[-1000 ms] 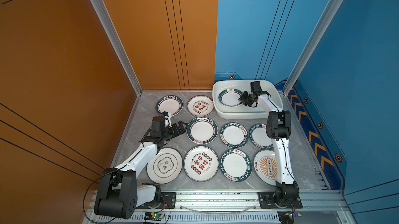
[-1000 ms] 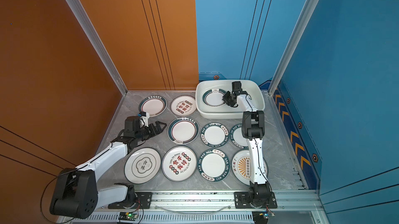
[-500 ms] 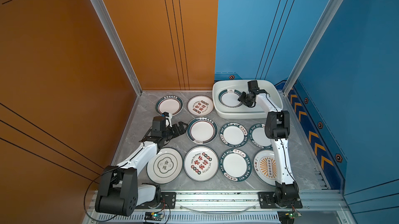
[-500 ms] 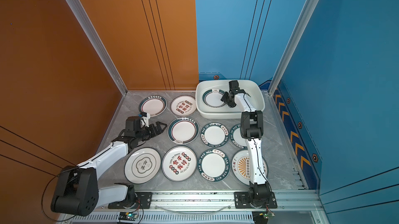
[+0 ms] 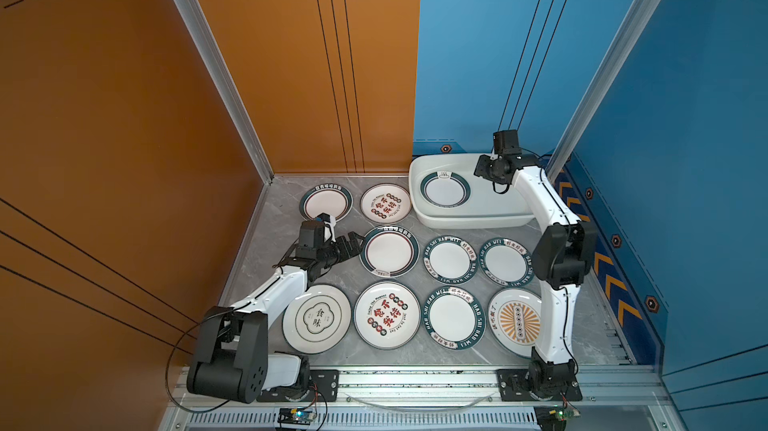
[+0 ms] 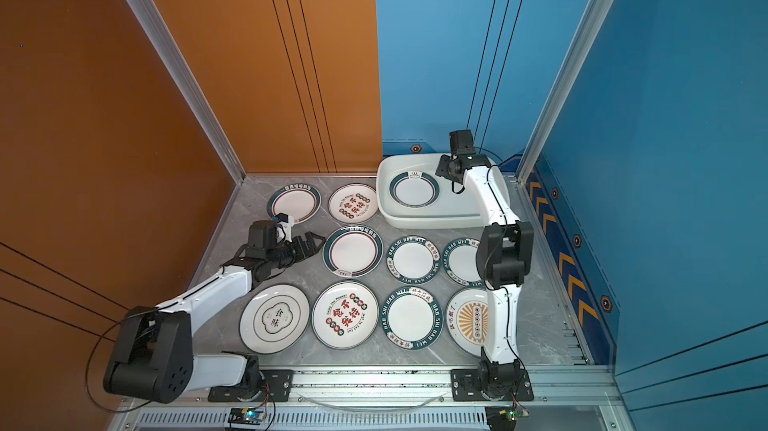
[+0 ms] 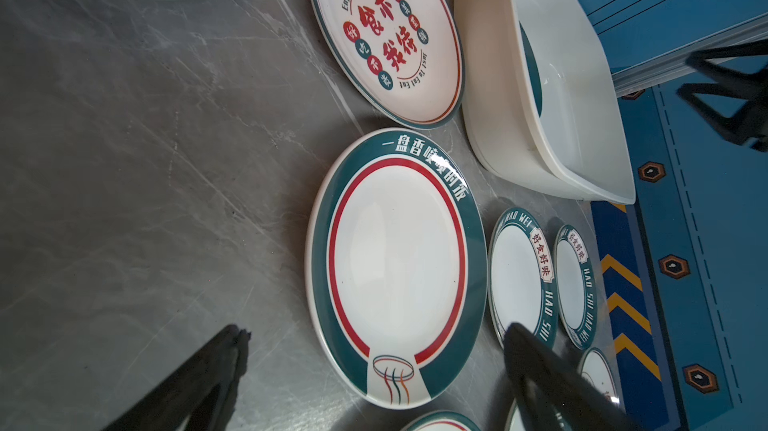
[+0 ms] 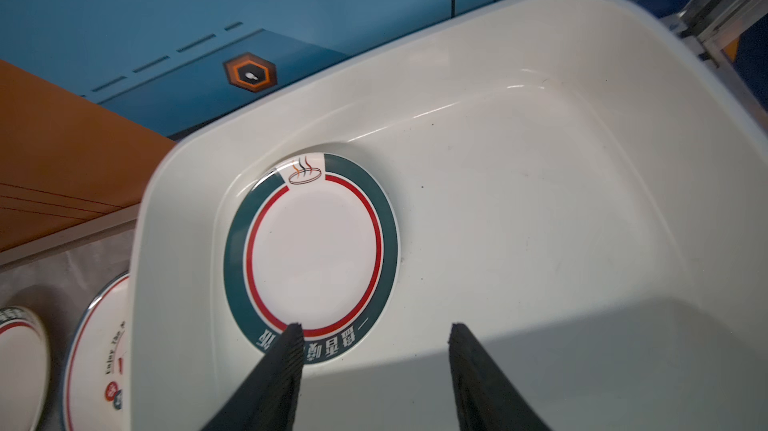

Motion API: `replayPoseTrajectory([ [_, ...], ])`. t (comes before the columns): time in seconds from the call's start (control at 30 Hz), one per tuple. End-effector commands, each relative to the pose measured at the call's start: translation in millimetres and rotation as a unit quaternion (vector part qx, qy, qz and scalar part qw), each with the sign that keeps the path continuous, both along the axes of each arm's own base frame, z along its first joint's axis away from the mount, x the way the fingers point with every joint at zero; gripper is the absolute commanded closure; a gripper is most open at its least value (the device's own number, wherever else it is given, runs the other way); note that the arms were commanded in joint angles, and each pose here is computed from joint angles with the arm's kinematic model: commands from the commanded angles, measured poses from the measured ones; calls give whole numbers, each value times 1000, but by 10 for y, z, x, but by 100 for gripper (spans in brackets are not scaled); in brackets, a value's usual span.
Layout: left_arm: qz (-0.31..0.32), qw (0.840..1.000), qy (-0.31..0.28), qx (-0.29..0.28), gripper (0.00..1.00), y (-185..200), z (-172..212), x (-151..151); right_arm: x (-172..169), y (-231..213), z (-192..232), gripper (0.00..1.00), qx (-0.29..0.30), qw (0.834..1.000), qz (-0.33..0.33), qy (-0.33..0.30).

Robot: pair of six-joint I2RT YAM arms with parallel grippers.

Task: Place the plates into the plastic bin on the countertop
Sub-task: 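Withdraw right gripper from bin while left gripper moves to next plate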

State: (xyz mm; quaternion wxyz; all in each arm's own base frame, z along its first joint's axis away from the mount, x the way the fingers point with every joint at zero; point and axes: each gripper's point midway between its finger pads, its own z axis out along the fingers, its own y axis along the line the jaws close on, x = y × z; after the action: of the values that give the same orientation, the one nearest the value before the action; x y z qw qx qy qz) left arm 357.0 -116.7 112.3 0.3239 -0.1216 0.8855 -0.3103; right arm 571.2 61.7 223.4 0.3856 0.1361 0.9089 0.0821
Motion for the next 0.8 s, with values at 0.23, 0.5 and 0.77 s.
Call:
replayPoseTrajectory([
  [0.23, 9, 999, 14, -41, 7, -136, -213, 232, -853, 368, 91, 40, 86, 991, 99, -7],
  [0.5, 1, 998, 37, -54, 17, -256, -457, 211, -1418, 408, -41, 40, 146, 984, 103, -19],
  [0.77, -3, 997, 52, -56, 32, -326, -620, 167, -1675, 382, -99, 41, 171, 980, 100, -20],
])
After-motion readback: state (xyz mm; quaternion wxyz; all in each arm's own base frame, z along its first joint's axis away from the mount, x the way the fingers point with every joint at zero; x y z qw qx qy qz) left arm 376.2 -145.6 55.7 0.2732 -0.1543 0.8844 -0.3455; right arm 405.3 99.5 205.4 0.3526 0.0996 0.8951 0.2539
